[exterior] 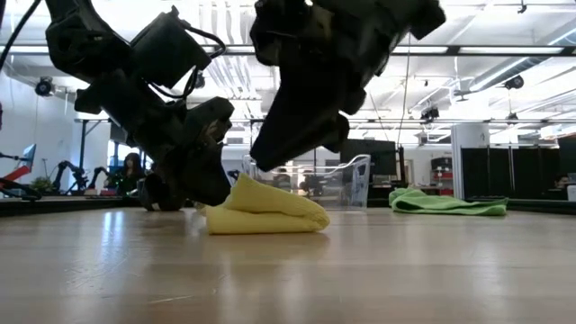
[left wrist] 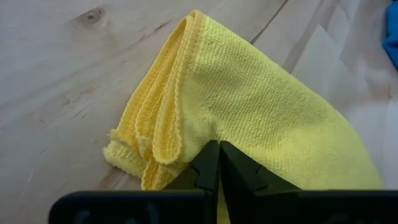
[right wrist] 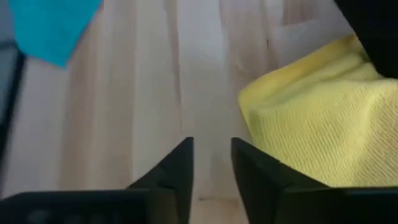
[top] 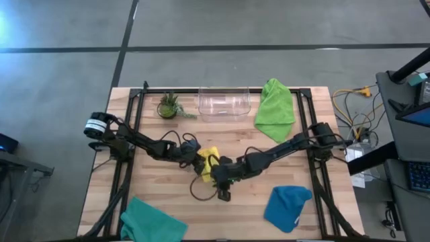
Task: Fold microfiber towels
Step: Put the yellow microfiber towel into the transparent bin
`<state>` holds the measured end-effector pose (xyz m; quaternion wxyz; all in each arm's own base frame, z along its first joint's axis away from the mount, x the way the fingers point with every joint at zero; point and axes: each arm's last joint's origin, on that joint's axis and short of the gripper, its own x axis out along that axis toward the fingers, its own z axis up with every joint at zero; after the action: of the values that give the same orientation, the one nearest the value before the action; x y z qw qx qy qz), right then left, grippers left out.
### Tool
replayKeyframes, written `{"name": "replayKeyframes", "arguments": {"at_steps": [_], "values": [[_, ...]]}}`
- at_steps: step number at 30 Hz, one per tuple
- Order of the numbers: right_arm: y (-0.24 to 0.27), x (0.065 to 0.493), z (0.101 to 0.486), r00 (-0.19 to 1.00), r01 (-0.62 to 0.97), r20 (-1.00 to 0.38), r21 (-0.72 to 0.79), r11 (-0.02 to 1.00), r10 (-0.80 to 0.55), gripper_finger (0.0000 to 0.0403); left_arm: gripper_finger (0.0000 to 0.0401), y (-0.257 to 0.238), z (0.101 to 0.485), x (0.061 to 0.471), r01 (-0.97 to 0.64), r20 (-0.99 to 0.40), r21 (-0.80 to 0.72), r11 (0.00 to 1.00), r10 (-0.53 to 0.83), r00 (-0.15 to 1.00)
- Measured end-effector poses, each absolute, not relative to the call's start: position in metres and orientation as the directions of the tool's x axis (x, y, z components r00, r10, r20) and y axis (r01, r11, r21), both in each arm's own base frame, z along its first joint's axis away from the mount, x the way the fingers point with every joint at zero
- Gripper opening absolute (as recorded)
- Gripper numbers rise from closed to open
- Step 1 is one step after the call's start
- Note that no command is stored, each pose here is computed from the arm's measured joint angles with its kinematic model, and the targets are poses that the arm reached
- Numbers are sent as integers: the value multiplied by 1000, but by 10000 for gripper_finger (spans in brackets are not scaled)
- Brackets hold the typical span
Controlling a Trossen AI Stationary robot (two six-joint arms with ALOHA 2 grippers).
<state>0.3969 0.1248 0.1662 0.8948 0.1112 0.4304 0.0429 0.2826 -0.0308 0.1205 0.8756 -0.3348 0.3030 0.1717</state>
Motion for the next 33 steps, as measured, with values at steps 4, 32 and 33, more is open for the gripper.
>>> {"name": "replayKeyframes", "arguments": {"at_steps": [4, 32, 33], "values": [[134, 391, 164, 640, 22, -768, 59, 998, 32, 147, 0, -31, 121, 283, -498, -641, -488, 717, 93, 762], [124, 392, 160, 630, -36, -773, -121, 992, -71, 134, 0, -29, 138, 278, -503, -597, -494, 709, 144, 789], [124, 393, 160, 630, -41, -774, -112, 993, -61, 133, 0, -29, 140, 277, -510, -596, -488, 708, 157, 788]]}}
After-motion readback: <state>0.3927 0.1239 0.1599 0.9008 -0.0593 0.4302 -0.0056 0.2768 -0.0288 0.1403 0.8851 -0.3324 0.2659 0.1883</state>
